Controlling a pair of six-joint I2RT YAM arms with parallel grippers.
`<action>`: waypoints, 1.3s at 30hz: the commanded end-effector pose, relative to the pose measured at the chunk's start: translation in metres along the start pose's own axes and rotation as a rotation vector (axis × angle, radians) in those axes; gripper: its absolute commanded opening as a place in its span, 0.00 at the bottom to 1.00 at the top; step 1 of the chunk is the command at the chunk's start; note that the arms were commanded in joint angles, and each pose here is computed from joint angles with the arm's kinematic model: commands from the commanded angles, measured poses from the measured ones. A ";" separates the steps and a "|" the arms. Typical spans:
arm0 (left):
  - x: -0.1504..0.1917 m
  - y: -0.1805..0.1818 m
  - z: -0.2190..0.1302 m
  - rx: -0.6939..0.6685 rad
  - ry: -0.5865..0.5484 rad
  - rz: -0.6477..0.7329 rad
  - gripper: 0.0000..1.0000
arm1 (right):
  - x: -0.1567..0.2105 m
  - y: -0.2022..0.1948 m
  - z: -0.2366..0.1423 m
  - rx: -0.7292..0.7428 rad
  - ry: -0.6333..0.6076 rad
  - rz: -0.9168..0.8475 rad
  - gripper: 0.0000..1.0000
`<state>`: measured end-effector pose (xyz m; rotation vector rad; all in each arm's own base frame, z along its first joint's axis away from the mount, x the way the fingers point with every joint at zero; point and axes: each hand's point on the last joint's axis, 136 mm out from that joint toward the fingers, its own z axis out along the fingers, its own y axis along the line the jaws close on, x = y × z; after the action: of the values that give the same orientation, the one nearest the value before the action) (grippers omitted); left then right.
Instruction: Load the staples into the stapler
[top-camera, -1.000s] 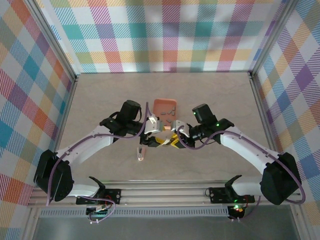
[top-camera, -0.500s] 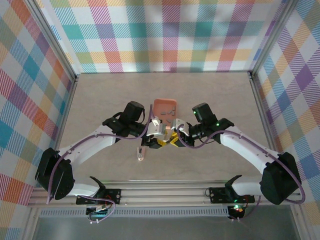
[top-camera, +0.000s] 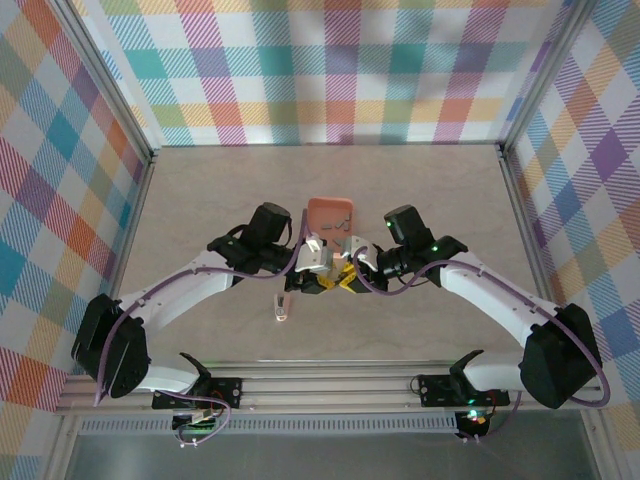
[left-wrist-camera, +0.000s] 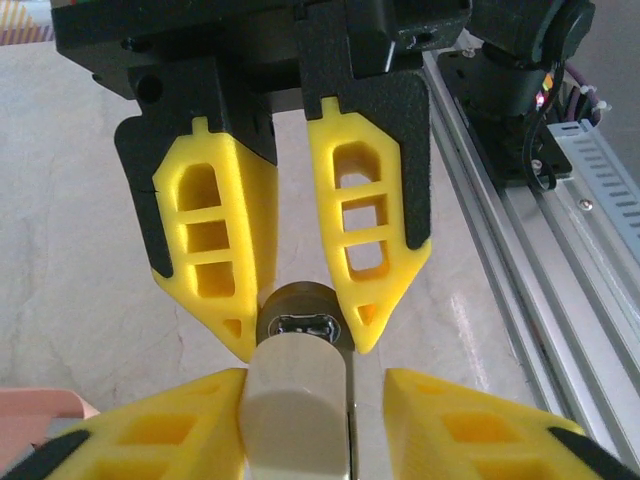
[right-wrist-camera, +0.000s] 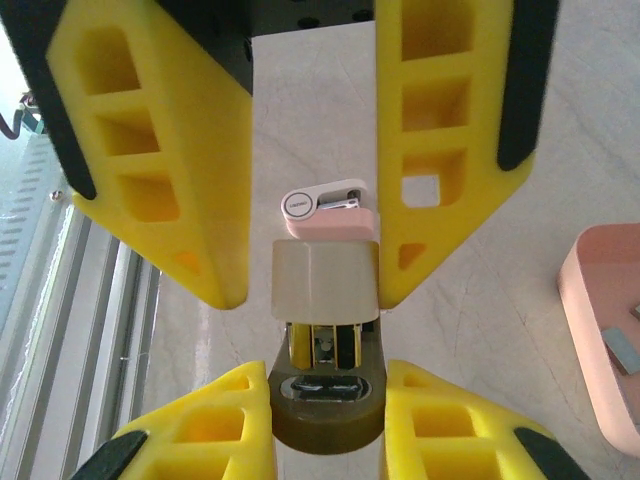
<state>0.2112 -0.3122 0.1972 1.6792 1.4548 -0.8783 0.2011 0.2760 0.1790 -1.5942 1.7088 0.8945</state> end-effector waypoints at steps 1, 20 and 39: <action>-0.014 0.003 0.000 0.002 -0.030 0.029 0.29 | -0.015 0.002 -0.001 -0.021 -0.048 -0.039 0.00; -0.025 0.003 -0.033 -0.022 -0.104 0.005 0.10 | 0.025 -0.002 0.003 0.010 -0.075 0.030 0.00; -0.059 0.005 -0.052 -0.061 -0.231 0.031 0.07 | 0.038 -0.018 0.022 0.029 -0.051 0.116 0.21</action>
<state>0.2213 -0.2965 0.2389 1.5204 1.4213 -0.9235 0.2104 0.2783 0.1535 -1.4800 1.6487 0.9866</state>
